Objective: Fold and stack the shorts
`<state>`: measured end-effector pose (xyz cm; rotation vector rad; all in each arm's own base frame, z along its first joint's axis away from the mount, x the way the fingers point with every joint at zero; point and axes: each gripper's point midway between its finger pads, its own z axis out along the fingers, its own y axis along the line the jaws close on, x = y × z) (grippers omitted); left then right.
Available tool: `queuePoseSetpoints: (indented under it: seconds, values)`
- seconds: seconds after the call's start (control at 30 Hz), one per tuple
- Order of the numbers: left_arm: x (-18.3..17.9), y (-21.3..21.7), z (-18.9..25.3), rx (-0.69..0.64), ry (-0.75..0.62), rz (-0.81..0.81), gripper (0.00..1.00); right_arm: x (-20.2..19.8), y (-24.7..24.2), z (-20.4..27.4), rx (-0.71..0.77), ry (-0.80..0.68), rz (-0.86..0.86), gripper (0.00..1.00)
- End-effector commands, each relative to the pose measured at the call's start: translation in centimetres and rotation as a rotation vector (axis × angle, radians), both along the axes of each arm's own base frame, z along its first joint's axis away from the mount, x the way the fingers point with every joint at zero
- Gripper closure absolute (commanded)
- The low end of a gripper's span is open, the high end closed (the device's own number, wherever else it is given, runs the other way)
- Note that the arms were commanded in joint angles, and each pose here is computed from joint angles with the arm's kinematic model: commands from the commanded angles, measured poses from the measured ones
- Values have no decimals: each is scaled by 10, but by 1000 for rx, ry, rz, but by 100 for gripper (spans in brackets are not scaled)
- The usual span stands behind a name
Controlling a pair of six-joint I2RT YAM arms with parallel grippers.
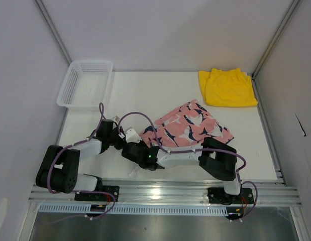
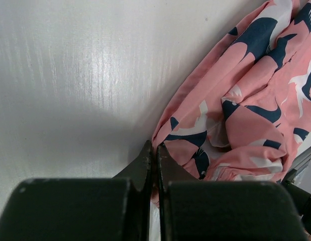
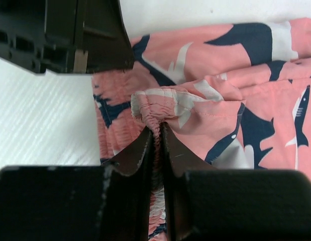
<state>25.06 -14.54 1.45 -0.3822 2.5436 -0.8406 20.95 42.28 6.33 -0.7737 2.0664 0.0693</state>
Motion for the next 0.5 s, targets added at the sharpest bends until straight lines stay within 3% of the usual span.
queuePoseSetpoints:
  seconds: [0.0,0.47]
  values:
    - [-2,4,-3,35,-30,-18,100,12,19,31,158,-27,-18,89]
    - [-3,3,-4,27,-31,-22,100,18,49,20,230,-9,71,87]
